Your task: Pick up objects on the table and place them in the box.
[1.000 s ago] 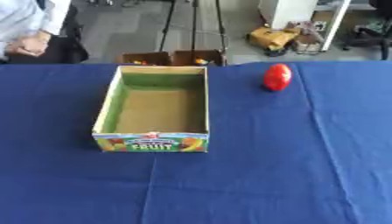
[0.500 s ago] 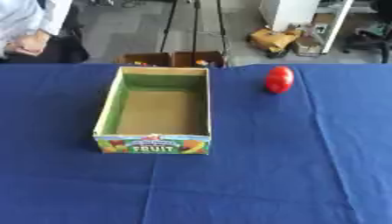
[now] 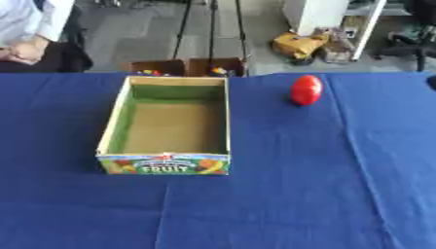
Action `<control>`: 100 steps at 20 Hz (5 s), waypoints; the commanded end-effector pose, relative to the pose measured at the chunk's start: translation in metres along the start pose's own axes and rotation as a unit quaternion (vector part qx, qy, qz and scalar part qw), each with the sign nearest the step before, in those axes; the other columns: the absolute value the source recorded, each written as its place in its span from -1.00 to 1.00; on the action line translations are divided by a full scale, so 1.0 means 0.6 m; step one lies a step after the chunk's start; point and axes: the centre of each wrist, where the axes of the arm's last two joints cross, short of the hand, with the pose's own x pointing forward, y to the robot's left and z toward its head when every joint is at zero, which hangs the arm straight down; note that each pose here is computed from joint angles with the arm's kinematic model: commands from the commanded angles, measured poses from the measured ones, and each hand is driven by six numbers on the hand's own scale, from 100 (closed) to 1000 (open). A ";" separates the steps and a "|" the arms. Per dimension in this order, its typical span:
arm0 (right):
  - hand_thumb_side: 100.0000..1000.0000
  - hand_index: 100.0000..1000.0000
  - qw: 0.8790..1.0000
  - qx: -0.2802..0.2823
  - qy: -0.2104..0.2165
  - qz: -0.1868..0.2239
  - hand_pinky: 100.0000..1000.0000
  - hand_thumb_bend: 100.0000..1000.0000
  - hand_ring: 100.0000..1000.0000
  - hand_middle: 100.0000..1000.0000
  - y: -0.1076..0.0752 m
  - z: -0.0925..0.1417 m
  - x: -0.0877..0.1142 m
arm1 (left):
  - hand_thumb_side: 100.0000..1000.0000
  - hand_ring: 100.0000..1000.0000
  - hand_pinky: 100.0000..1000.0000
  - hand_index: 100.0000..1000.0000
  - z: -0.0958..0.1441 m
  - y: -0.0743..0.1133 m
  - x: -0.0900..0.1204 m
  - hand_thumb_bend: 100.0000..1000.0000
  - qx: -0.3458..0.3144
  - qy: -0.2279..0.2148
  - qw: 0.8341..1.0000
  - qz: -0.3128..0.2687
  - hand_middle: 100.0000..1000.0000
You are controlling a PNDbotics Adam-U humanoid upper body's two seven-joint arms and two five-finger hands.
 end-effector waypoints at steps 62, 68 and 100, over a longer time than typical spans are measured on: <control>0.87 1.00 0.998 0.000 -0.008 -0.069 0.71 0.48 1.00 0.46 -0.049 -0.146 0.057 | 0.60 0.44 0.12 0.82 -0.023 0.001 0.009 -1.00 -0.060 -0.036 0.997 -0.019 0.35; 0.70 1.00 0.998 -0.010 -0.007 -0.066 0.80 0.46 1.00 0.56 -0.063 -0.147 0.055 | 0.60 0.43 0.11 0.81 -0.024 0.002 0.009 -1.00 -0.068 -0.041 0.997 -0.025 0.34; 0.77 1.00 0.988 -0.150 0.005 -0.022 0.78 0.41 1.00 0.56 -0.167 -0.127 0.020 | 0.56 0.39 0.06 0.79 -0.015 0.005 0.011 -1.00 -0.094 -0.050 0.993 -0.059 0.31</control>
